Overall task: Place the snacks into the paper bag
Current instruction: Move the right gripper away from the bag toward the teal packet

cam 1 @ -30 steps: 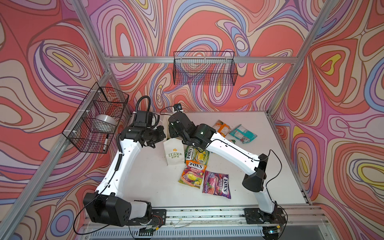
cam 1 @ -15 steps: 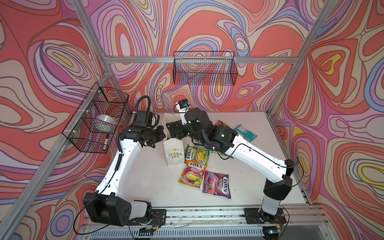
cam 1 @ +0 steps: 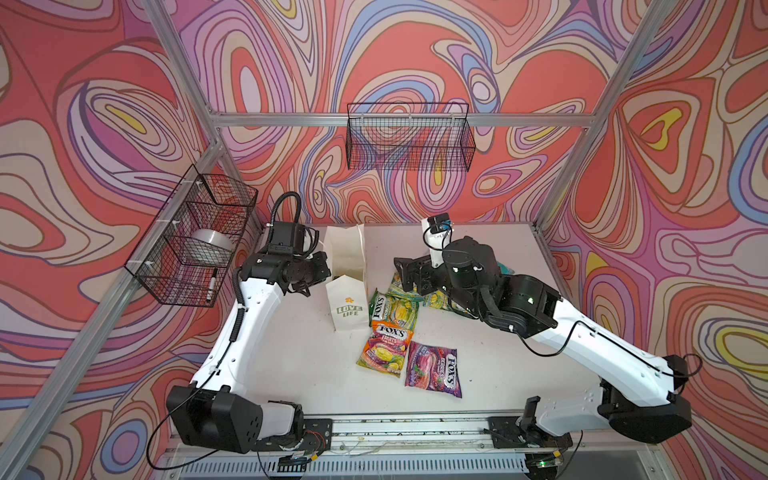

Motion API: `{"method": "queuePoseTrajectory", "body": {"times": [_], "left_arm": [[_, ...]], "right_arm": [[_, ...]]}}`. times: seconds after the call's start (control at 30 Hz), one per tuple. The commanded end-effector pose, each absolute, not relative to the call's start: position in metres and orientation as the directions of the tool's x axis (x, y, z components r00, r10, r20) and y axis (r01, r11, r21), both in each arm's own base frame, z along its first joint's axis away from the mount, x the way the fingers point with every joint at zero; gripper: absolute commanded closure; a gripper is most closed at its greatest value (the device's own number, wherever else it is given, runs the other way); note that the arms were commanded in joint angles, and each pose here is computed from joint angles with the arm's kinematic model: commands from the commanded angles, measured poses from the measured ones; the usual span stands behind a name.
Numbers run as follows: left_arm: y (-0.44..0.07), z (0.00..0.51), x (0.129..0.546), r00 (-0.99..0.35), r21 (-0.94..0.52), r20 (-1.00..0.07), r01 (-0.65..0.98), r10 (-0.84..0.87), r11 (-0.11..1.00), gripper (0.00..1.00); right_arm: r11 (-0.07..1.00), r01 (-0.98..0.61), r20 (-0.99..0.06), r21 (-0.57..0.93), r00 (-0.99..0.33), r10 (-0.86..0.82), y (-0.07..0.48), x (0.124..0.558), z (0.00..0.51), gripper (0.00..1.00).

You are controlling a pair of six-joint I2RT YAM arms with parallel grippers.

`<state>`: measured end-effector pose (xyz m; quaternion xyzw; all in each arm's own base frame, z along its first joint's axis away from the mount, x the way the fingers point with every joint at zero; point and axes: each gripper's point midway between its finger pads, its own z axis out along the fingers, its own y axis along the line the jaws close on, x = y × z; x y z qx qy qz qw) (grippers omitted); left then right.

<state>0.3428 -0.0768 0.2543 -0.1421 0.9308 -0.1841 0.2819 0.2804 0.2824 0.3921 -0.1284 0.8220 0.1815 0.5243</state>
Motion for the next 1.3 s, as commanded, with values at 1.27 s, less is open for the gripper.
{"method": "queuePoseTrajectory", "body": {"times": [1.27], "left_arm": [[-0.065, 0.257, 0.334, -0.803, -0.359, -0.485, -0.179, -0.347, 0.916, 1.0]], "right_arm": [[0.555, 0.585, -0.367, 0.592, -0.418, 0.831, -0.045, 0.464, 0.083, 0.01]]}}
